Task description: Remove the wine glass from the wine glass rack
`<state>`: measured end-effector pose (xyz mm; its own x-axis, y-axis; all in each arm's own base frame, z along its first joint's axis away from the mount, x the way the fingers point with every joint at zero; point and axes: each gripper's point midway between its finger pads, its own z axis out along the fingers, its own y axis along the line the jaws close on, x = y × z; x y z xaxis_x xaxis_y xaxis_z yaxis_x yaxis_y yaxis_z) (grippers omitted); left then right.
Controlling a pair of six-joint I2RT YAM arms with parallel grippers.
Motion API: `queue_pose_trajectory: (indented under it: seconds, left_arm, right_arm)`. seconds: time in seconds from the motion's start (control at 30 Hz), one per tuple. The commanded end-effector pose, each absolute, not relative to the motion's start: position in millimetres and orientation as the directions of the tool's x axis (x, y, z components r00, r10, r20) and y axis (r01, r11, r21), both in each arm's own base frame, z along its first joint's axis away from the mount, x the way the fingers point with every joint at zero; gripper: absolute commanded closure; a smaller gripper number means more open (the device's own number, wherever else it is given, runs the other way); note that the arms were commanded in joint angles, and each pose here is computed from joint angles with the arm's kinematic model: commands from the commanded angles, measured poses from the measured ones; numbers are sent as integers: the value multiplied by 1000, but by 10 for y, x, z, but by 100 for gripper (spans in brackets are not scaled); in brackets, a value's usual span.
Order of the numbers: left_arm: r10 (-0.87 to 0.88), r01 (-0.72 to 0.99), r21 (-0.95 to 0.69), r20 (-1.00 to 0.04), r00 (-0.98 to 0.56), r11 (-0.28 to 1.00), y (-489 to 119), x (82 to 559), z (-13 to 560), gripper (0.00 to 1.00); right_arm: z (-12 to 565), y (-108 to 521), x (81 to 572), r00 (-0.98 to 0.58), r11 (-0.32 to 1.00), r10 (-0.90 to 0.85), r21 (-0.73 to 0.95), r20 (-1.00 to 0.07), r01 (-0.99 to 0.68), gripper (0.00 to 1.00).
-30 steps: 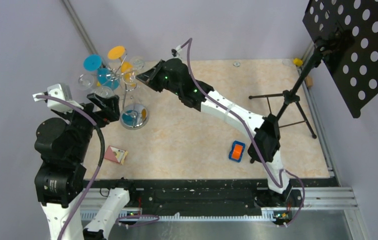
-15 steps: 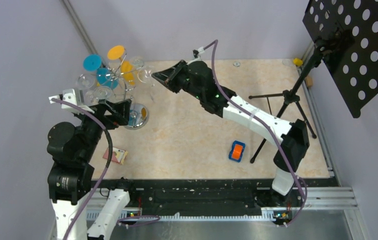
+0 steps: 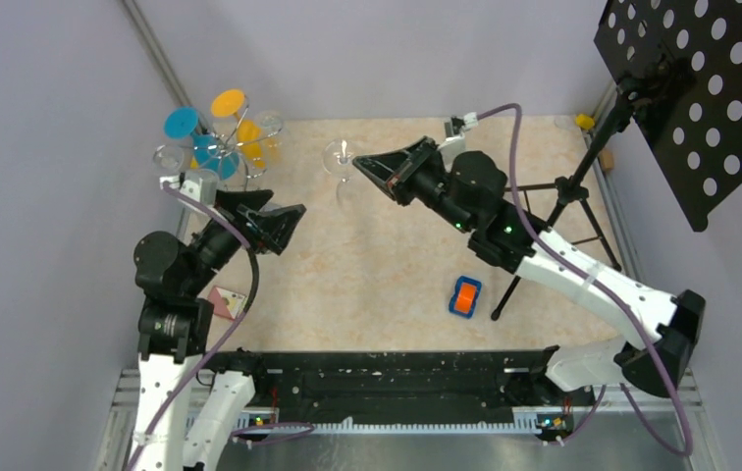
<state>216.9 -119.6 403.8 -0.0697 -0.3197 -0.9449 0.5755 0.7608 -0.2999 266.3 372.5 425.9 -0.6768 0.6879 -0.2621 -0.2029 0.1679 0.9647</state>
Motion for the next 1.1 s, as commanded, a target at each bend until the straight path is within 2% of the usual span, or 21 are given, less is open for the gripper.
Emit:
queue_pose_trajectory:
  seconds: [0.0, 0.13, 0.23, 0.4, 0.67, 0.77, 0.93, 1.07]
  left_arm:
    - [-290, 788, -147, -956, 41, 598, -1534, 2144, 4216, 15]
    - [-232, 896, 14, -964, 131, 445, -1763, 2091, 4147, 16]
    - [-139, 961, 142, -974, 178, 236, -1985, 1933, 4021, 14]
    - [-98, 972, 227, -968, 232, 51, -2341, 1815, 4077, 14]
    - [-126, 973, 216, -966, 225, 77, -2552, 2088, 4119, 17]
    - [-132, 977, 208, -968, 213, 48, -2640, 2146, 4108, 23]
    - [-147, 977, 211, -966, 214, 37, -2680, 2203, 4146, 41]
    - [-150, 978, 208, -967, 206, 5, -2678, 2137, 4146, 47]
  right_arm:
    - [4694, 3350, 2458, -633, 74, 737, 959, -237, -272, 100]
    - [4801, 3122, 2300, -624, 60, 747, 958, -229, -279, 100]
    - [4818, 3042, 2231, -630, 59, 744, 962, -221, -268, 100]
    - [4785, 3064, 2124, -677, 47, 706, 968, -205, -245, 100]
    - [4765, 3108, 2022, -720, 28, 665, 970, -199, -243, 100]
    - [4770, 3129, 1997, -732, 16, 653, 969, -197, -247, 100]
    - [4746, 3163, 1998, -739, 9, 645, 970, -193, -245, 100]
    - [4685, 3194, 2025, -742, 12, 644, 973, -184, -231, 100]
